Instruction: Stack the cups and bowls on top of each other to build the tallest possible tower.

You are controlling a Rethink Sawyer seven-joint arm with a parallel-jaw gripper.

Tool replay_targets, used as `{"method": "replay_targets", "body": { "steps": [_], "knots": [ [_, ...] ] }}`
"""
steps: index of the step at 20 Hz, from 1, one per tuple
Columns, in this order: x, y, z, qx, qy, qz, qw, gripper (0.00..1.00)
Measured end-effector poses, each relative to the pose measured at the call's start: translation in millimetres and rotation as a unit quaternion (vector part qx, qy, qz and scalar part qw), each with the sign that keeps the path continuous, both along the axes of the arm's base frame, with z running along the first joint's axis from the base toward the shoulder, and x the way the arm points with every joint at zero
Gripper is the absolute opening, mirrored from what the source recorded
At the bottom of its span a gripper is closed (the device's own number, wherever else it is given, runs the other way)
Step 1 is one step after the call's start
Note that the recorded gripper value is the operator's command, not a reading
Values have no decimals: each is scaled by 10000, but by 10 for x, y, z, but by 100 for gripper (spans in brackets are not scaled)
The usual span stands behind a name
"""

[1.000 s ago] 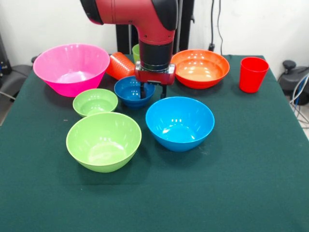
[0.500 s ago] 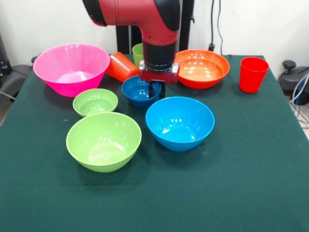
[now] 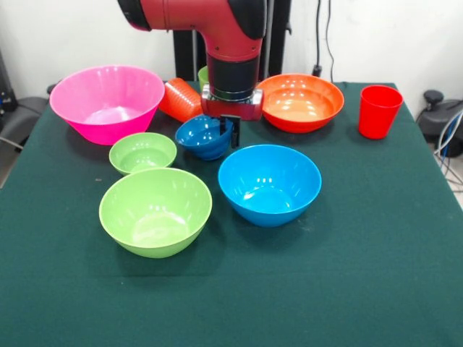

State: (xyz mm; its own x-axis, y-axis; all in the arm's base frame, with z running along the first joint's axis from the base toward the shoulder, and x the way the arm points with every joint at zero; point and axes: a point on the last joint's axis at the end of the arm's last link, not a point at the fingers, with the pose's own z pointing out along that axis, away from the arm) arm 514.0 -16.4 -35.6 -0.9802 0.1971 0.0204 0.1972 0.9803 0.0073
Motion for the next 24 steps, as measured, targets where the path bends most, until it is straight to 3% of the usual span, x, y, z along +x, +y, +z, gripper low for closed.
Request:
{"method": "replay_targets", "body": {
  "steps": [8, 16, 24],
  "knots": [
    [28, 22, 58, 22, 66, 18, 10000, 0],
    [199, 113, 324, -4, -174, 137, 9998, 0],
    [329, 408, 636, -86, -398, 440, 9982, 0]
  ]
}}
